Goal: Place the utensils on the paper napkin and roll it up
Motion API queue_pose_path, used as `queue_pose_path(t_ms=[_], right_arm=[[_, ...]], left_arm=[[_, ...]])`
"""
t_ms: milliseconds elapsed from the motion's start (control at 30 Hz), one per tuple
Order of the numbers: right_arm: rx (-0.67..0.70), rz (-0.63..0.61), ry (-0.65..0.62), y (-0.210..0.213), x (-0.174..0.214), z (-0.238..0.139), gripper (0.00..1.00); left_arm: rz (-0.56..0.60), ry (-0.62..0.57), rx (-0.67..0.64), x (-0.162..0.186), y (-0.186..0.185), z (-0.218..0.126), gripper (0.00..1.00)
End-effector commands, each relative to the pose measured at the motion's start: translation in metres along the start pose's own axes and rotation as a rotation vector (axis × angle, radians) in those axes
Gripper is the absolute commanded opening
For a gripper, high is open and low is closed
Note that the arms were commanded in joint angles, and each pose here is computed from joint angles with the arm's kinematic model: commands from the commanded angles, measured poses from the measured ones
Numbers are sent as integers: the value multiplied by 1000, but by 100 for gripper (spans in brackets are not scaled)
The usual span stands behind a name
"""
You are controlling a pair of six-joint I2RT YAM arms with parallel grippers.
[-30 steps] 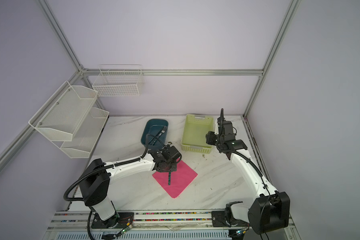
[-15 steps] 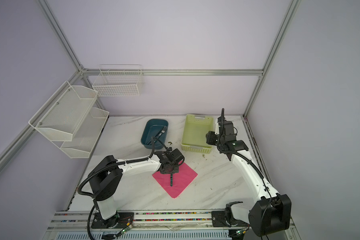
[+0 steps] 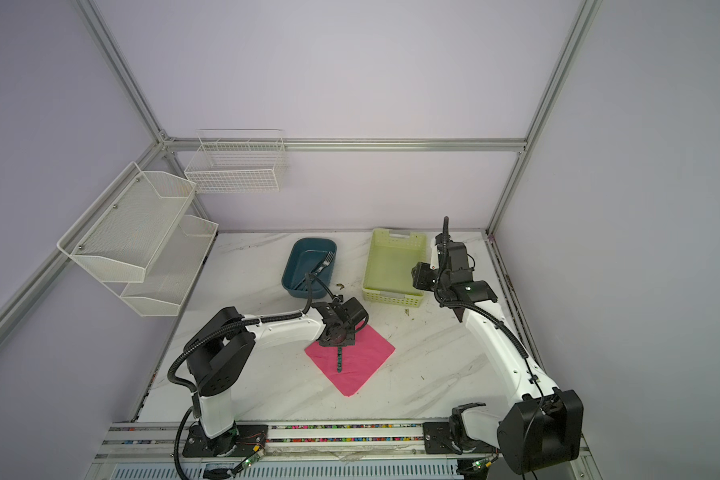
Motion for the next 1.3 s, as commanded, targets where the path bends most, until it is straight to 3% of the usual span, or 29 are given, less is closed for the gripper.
queue_pose_path(t_ms=[0,167,400,1267], right_arm=[[6,-9,10,-2,3,-2,49],[7,-10,10,-2,4,-2,49],[6,-10,13,-2,5,-2,49],[7,-15,9,-2,4,-5,50]], left_arm=[[-5,-53,24,-16,-9,-9,0],[-3,-36,25,-14,-10,-5,0],[0,-31,28,-12,-10,-5,10],[16,-44,82,-12,-20,-14,8]])
Point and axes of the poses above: each gripper's point midway between its finger pads, its own z axis out along the fingers, its own y axis along the line the jaws close on, x = y × z, the point moved 6 cm from there along -z, back along the fingers, and after that the axes turned 5 degrees about -z, right-handed, at the moved point
